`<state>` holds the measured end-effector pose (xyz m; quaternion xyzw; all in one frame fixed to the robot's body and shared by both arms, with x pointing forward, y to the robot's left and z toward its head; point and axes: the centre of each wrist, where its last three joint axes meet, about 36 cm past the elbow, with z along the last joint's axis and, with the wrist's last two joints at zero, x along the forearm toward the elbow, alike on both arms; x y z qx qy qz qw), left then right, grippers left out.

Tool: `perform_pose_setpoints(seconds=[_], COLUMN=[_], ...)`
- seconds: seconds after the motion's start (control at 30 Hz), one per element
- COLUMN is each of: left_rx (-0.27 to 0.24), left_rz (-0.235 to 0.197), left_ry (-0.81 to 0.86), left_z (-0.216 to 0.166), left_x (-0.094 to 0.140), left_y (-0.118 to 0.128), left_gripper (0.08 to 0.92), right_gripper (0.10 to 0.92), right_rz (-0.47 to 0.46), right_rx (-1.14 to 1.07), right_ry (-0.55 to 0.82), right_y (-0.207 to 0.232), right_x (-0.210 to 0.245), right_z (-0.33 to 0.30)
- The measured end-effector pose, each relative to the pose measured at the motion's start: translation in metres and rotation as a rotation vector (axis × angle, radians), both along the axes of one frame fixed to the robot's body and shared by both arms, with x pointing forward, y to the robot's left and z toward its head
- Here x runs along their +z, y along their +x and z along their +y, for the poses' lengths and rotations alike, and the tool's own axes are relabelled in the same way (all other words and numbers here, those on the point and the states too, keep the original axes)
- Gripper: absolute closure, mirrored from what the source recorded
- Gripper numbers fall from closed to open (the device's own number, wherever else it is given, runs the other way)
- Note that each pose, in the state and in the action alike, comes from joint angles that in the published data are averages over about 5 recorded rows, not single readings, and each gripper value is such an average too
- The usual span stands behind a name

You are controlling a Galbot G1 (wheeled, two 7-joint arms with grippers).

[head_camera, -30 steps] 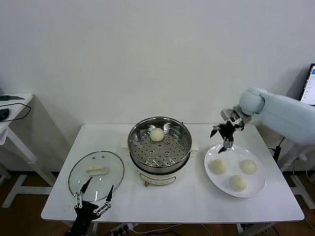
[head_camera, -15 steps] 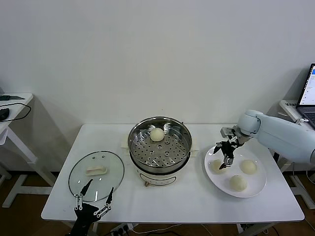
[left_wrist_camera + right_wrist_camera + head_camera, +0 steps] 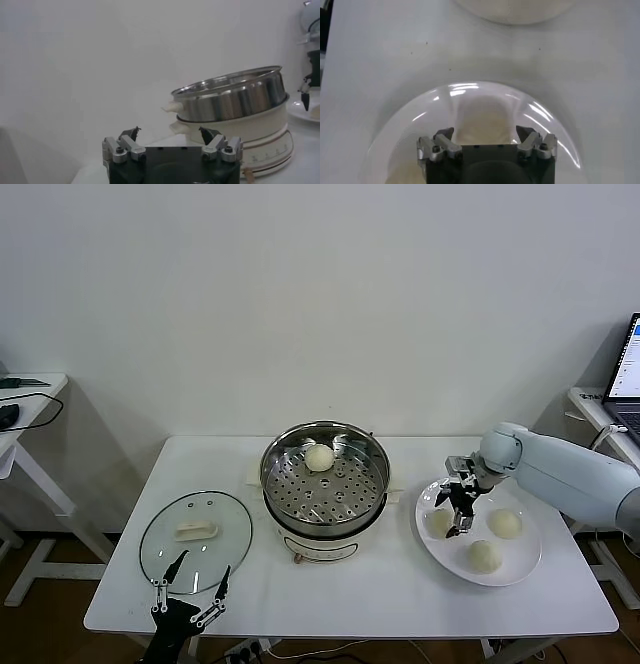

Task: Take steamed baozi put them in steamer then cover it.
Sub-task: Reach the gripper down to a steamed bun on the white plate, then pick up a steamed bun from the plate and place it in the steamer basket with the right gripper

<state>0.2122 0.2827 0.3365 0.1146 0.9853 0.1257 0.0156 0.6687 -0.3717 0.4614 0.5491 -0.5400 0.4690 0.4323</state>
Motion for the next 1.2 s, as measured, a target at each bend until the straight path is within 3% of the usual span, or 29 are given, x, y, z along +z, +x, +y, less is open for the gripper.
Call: perform_pose_setpoints(seconds=[0.17,0.5,0.77,1.0,1.2], left_rx=[0.002,0.007,-0.001,-0.004,-0.003], left_rz=[-0.002,-0.01,-0.023,-0.027,-0.033], left_ry=[0.0,0.0,0.002,0.0,-0.002], left_z=[0.0,0.001,0.001,-0.001,-0.001], left_x=[0.0,0.002,0.006,0.007,0.008], left_y=[0.0,0.003,0.007,0.007,0.007], left_gripper=[0.177,0.177,0.177,0.177,0.177], right_gripper=[0.365,0.369,0.369,0.369,0.372], right_rz=[-0.005,-0.026,-0.062,-0.108,-0.127], right_rx=[0.001,0.041,0.149,0.289,0.393], right_ry=[-0.008,-0.017,-0.01,-0.007,-0.002], right_y=[0.0,0.005,0.025,0.034,0.03], right_x=[0.0,0.029,0.115,0.208,0.247], right_z=[-0.001,-0.001,0.033,0.1,0.167])
